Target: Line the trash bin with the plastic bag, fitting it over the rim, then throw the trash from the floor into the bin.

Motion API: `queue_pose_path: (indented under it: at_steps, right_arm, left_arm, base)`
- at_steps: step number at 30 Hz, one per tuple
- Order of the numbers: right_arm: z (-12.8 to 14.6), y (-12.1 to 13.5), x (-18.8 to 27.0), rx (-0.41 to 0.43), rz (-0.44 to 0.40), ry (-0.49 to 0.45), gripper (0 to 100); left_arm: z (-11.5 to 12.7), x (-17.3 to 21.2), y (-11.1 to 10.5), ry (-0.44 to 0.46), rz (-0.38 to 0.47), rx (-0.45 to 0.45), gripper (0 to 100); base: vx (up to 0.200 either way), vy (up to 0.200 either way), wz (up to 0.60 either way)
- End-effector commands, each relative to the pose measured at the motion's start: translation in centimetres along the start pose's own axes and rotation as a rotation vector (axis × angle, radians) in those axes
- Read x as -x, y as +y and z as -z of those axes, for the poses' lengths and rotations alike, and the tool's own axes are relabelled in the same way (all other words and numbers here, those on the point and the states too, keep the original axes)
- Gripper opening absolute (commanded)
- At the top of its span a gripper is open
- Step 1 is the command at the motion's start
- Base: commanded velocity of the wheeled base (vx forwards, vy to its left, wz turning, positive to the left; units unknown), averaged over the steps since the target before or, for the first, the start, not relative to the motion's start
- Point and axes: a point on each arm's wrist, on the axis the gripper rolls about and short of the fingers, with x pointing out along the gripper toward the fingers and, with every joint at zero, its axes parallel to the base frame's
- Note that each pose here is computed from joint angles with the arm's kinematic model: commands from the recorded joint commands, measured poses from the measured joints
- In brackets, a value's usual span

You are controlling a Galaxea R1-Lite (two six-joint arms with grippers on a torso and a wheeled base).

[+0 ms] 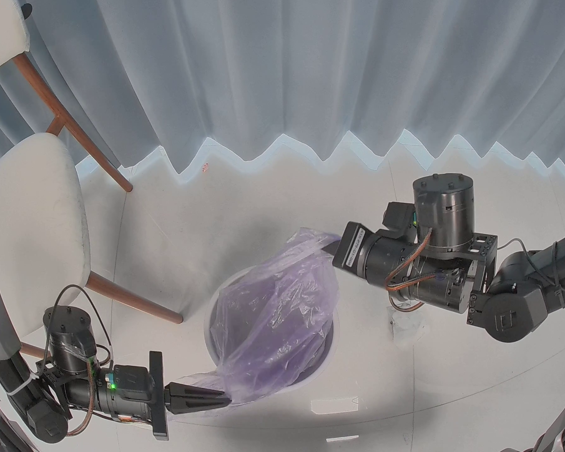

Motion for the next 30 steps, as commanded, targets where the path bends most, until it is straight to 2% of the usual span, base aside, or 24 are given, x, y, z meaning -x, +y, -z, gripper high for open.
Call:
queue_pose_path:
  at_steps: [1,5,6,7,8,10,14,18,21,24,27,28,29,30]
  right_arm:
    - [-0.6,-0.5,0.8,-0.066,-0.066,-0.033,0]
    - [-0.8,-2.0,2.1,-0.079,-0.105,-0.075,0]
    - [-0.7,-2.2,2.4,-0.082,-0.108,-0.075,0]
    - [-0.7,-2.2,2.4,-0.082,-0.108,-0.075,0]
    - [0.0,-3.4,3.7,-0.083,-0.106,-0.045,0]
    - [0.6,-4.2,5.1,-0.089,-0.134,-0.001,0]
    - [1.0,-5.7,7.3,-0.088,-0.210,0.081,0]
    - [0.1,-6.4,8.2,-0.112,-0.215,0.048,0]
    - [0.5,-6.8,8.3,-0.120,-0.224,0.085,0]
    - [0.6,-6.5,8.4,-0.109,-0.242,0.091,0]
    - [0.5,-6.1,8.7,-0.102,-0.258,0.085,0]
    - [0.3,-5.8,9.1,-0.100,-0.272,0.070,0]
    - [0.3,-5.8,9.1,-0.099,-0.273,0.069,0]
    - [0.1,-5.8,9.3,-0.099,-0.274,0.059,0]
  left_arm:
    - [0.2,1.0,1.0,-0.002,-0.076,0.052,0]
    - [0.5,0.9,0.5,0.007,-0.058,0.087,0]
    - [0.4,0.9,0.5,0.006,-0.059,0.092,100]
    - [0.4,0.9,0.5,0.006,-0.059,0.092,100]
    - [0.2,1.0,0.6,-0.002,-0.067,0.136,100]
    - [-0.6,1.2,1.2,-0.043,-0.093,0.185,100]
    - [-4.6,1.9,2.8,-0.217,-0.163,0.251,100]
    - [-7.0,2.5,3.9,-0.297,-0.313,0.293,100]
    - [-6.7,2.3,4.6,-0.265,-0.395,0.338,100]
    - [-5.7,1.7,4.8,-0.181,-0.459,0.397,100]
    - [-5.0,1.6,4.9,-0.128,-0.495,0.383,100]
    - [-3.9,1.4,4.9,-0.066,-0.520,0.359,100]
    - [-3.7,1.4,4.9,-0.057,-0.518,0.357,100]
    - [-2.6,1.4,4.4,-0.009,-0.509,0.352,100]
  base:
    - [0.000,0.000,0.00]
    - [0.000,0.000,0.00]
    - [0.000,0.000,0.00]
    - [0.000,0.000,0.00]
    - [0.000,0.000,0.00]
    - [0.000,0.000,0.00]
    - [0.000,0.000,0.00]
    - [0.000,0.000,0.00]
    - [0.000,0.000,0.00]
    - [0.000,0.000,0.00]
    - [0.000,0.000,0.00]
    - [0.000,0.000,0.00]
    - [0.000,0.000,0.00]
    - [0.000,0.000,0.00]
